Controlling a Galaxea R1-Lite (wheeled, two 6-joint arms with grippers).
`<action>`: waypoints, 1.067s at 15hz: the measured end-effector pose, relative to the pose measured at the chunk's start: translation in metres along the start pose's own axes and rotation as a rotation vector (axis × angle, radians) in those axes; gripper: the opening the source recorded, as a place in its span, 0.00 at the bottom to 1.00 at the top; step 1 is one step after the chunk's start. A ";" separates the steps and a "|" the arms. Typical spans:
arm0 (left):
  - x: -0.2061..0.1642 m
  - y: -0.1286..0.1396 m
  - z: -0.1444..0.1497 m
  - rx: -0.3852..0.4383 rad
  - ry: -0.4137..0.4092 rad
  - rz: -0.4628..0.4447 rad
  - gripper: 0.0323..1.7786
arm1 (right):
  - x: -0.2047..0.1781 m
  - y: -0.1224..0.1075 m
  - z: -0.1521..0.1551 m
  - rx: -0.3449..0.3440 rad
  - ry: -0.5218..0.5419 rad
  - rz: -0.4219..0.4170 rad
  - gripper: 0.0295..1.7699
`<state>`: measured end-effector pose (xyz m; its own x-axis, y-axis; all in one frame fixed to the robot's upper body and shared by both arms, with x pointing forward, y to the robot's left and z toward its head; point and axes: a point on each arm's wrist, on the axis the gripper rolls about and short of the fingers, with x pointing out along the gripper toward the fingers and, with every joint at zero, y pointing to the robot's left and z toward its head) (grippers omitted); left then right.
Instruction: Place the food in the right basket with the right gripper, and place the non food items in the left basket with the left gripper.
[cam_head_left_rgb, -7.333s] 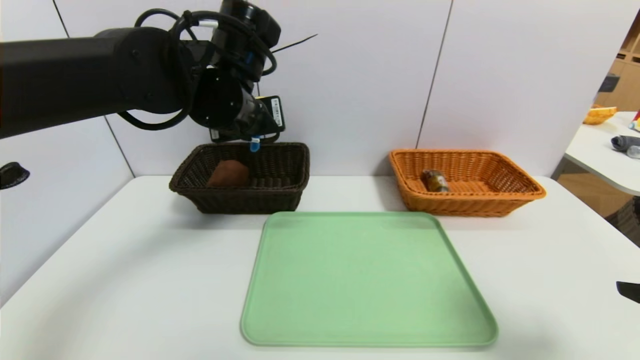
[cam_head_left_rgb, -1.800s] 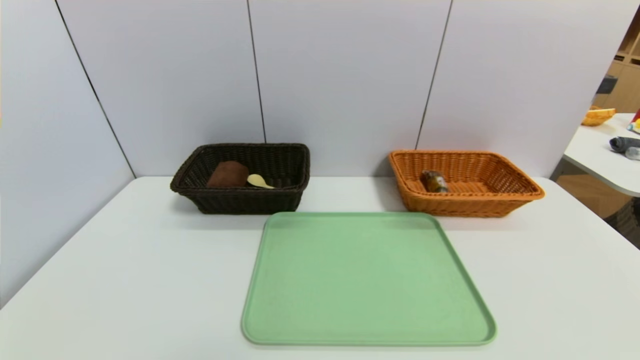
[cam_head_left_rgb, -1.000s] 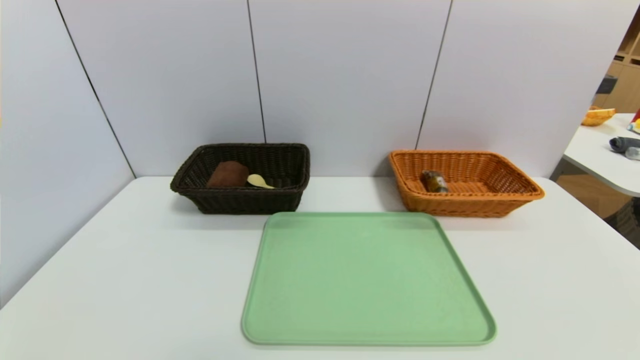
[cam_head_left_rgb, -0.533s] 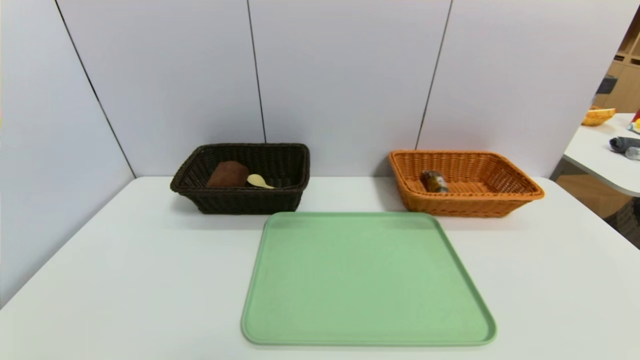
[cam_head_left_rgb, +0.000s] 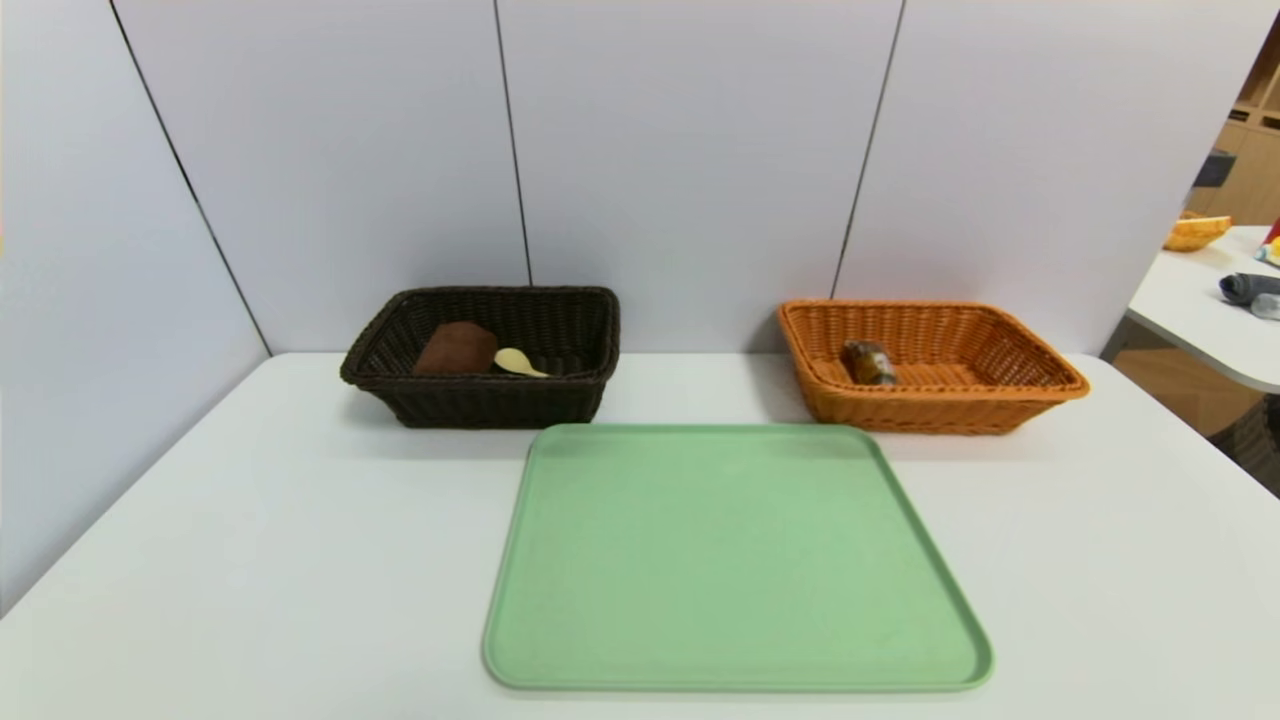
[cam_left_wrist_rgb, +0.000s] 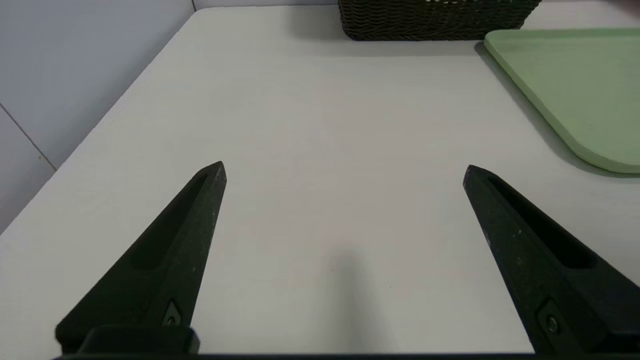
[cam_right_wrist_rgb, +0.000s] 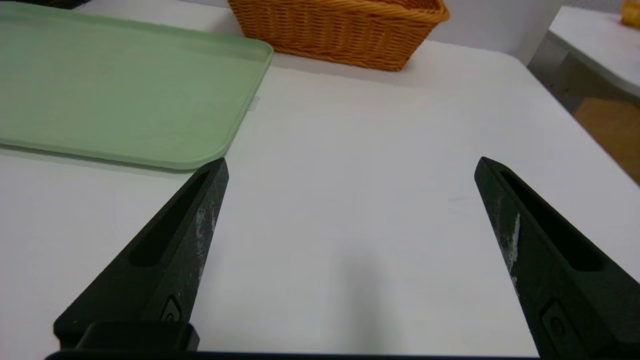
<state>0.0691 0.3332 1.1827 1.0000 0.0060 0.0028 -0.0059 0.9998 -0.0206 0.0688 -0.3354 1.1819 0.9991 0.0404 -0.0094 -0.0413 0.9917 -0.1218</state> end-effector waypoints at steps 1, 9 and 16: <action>0.000 0.000 0.000 -0.021 -0.001 0.002 0.95 | 0.000 0.000 0.001 0.036 -0.005 -0.011 0.96; 0.000 0.000 0.000 -0.031 0.003 0.005 0.95 | 0.000 -0.001 0.001 0.093 -0.008 -0.041 0.96; 0.000 0.000 0.000 -0.031 0.003 0.005 0.95 | 0.000 -0.001 0.001 0.127 -0.008 -0.053 0.96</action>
<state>0.0691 0.3333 1.1824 0.9999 0.0104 0.0000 -0.0104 0.9986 -0.0515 0.0689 -0.3366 1.1828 0.9999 -0.0123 0.0013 0.0123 0.9999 0.0051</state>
